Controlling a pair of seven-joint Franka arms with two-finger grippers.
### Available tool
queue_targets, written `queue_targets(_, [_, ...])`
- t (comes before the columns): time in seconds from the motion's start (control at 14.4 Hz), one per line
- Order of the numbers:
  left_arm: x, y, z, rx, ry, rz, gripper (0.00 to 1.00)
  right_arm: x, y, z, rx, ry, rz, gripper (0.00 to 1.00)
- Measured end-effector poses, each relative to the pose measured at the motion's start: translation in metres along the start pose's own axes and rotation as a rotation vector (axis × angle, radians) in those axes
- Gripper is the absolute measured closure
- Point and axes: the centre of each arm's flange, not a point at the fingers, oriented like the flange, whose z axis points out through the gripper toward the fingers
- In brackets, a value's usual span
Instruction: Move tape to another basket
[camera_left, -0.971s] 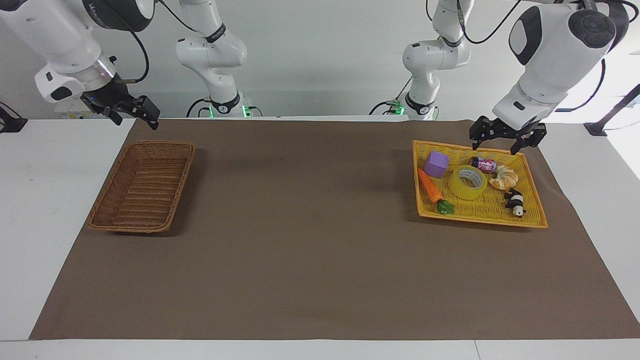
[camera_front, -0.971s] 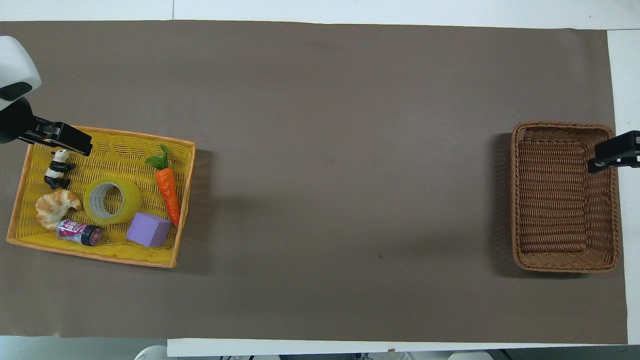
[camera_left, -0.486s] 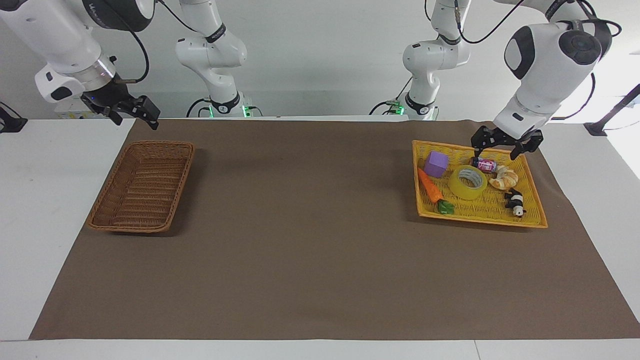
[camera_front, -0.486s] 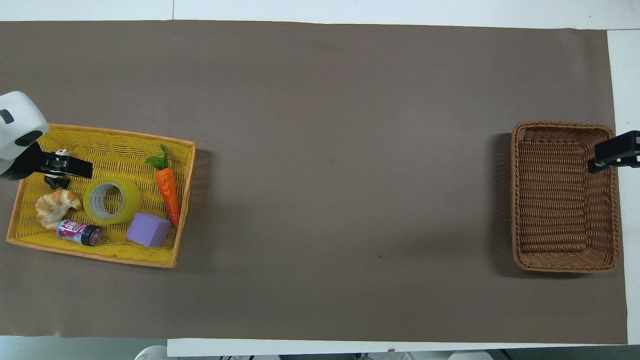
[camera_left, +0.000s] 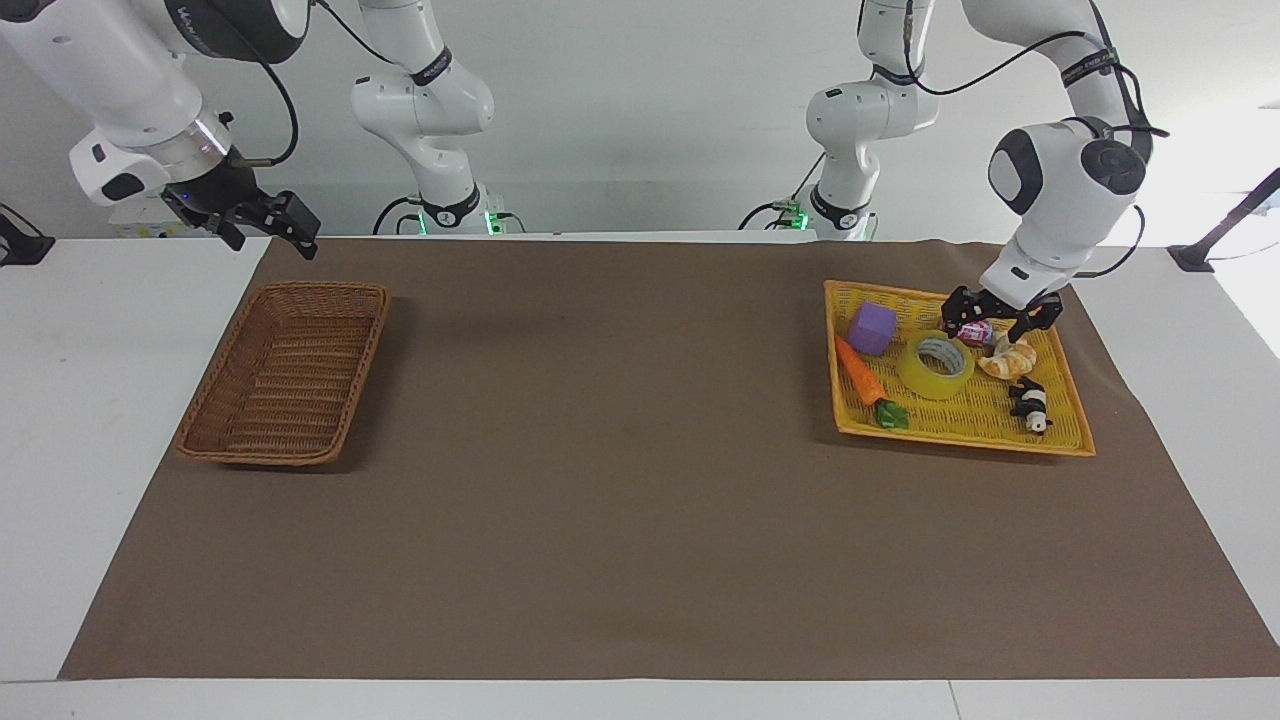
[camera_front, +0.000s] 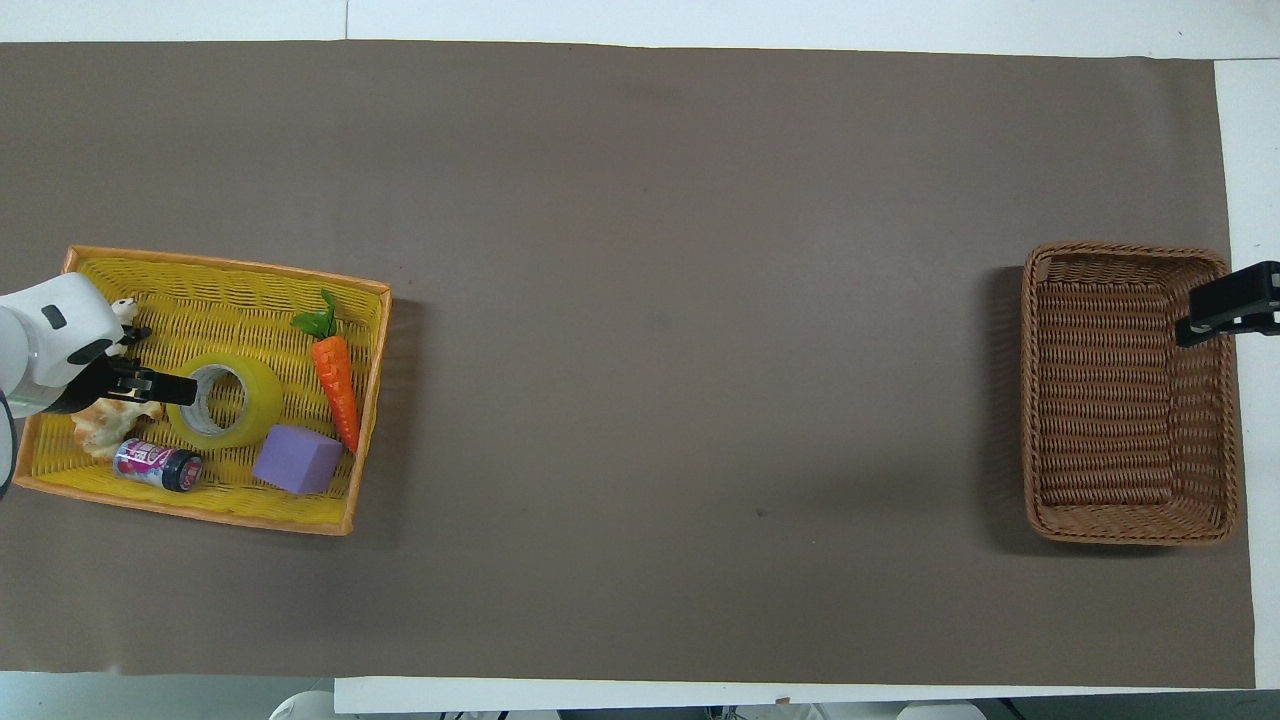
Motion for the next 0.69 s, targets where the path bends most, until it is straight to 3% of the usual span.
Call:
queue_targets(0.62, [0.003, -0.008, 0.048, 0.000, 0.037, -0.010, 0.03, 0.000, 0.000, 0.000, 0.000, 0.000, 0.000, 0.00])
queue_targets(0.69, [0.003, -0.008, 0.051, -0.002, 0.033, -0.010, 0.12, 0.000, 0.000, 0.000, 0.000, 0.000, 0.000, 0.00])
